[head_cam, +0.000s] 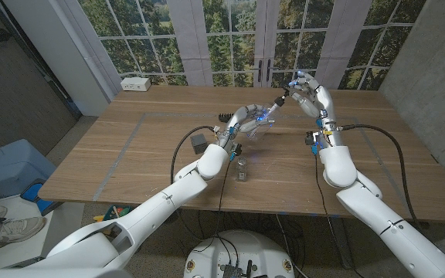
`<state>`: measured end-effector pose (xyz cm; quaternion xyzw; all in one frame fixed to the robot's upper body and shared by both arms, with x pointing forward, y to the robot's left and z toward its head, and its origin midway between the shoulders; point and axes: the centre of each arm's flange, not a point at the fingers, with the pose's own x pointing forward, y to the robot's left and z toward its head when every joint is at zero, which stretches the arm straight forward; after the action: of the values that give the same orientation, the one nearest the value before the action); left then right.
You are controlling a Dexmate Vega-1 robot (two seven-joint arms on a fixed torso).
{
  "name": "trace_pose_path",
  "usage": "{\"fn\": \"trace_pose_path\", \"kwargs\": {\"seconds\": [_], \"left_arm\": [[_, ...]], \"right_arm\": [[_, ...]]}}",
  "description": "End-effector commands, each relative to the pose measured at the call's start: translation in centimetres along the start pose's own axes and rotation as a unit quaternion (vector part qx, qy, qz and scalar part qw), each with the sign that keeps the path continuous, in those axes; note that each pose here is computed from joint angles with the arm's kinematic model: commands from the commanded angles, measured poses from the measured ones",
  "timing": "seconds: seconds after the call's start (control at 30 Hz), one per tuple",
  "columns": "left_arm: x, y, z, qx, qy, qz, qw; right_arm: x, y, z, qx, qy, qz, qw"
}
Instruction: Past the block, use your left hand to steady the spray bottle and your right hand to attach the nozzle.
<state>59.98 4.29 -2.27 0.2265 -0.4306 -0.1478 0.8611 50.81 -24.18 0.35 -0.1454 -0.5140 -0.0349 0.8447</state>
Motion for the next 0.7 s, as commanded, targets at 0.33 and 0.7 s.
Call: {"fn": "trace_pose_path", "kwargs": {"seconds": [0.33, 0.7], "left_arm": [[0.3, 0.0, 0.1, 0.000, -0.002, 0.000, 1.000], [0.3, 0.0, 0.1, 0.002, 0.000, -0.001, 1.000]], "right_arm": [[-0.2, 0.2, -1.0, -0.024, 0.024, 0.008, 0.9994], [0.3, 0.4, -1.1, -0.035, 0.032, 0.019, 0.9987]]}}
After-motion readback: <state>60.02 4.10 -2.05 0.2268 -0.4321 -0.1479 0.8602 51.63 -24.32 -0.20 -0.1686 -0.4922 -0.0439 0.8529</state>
